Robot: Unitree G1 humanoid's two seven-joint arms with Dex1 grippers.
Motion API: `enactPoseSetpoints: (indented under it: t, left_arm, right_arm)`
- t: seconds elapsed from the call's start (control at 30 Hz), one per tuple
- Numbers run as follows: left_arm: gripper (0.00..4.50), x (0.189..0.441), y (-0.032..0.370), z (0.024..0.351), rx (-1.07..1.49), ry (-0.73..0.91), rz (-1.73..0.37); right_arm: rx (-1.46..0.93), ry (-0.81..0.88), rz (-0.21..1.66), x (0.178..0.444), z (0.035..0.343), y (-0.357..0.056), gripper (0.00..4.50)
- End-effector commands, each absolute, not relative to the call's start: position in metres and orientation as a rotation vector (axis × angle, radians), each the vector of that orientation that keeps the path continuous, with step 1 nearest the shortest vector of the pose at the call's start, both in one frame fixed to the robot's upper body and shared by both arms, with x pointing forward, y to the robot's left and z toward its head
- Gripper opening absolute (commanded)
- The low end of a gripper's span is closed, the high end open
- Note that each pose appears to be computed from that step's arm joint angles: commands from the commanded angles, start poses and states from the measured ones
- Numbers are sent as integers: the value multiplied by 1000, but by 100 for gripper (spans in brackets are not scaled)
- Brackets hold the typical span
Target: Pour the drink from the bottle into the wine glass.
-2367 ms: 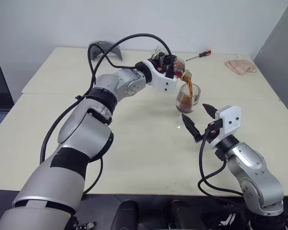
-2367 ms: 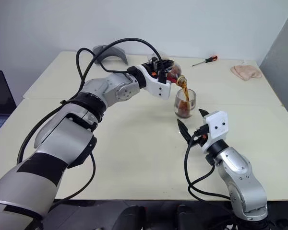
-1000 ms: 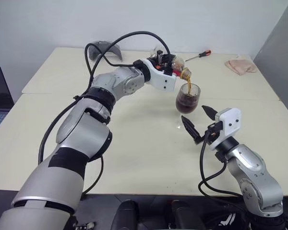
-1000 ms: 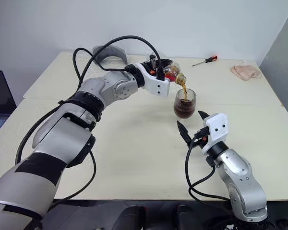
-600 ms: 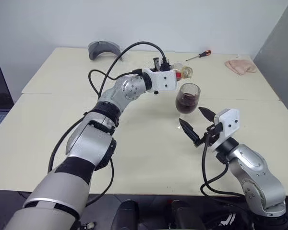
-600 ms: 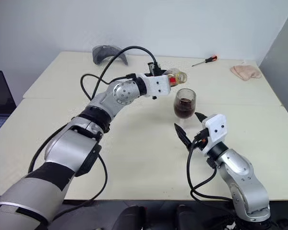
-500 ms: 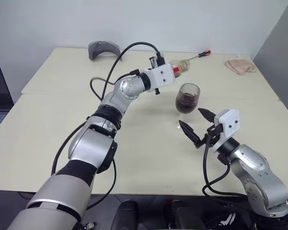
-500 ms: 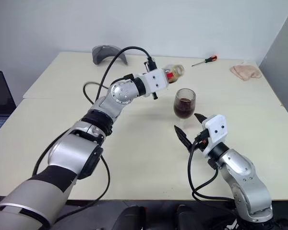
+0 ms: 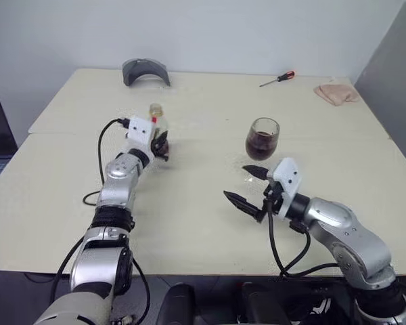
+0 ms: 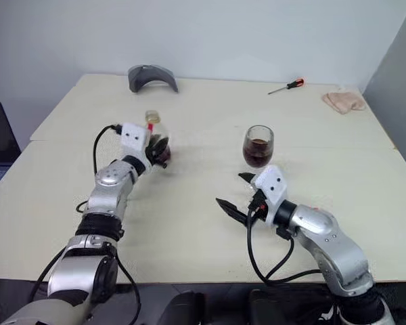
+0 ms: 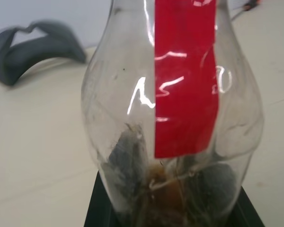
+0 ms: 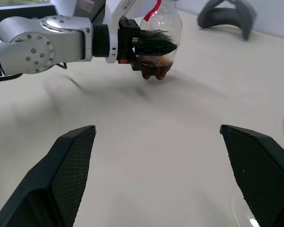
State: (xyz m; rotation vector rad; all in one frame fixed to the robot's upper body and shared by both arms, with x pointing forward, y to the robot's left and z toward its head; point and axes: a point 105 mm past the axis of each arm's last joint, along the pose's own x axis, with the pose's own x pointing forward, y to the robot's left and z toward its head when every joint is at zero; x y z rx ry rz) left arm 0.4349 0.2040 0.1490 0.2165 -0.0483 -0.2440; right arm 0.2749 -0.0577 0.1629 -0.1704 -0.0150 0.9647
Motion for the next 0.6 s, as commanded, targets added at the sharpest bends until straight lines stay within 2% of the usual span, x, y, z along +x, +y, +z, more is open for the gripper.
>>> enactPoseSetpoints:
  t: [0.03, 0.37, 0.6]
  left_arm:
    - [75, 434, 216, 168, 188, -132, -186]
    - [75, 440, 229, 146, 66, -77, -122]
    - [312, 427, 229, 147, 66, -126, -150]
  right_arm:
    - [-184, -39, 1031, 273, 169, -47, 450]
    - [-177, -51, 1086, 272, 174, -35, 450]
    - [-175, -43, 1080, 269, 175, -40, 450]
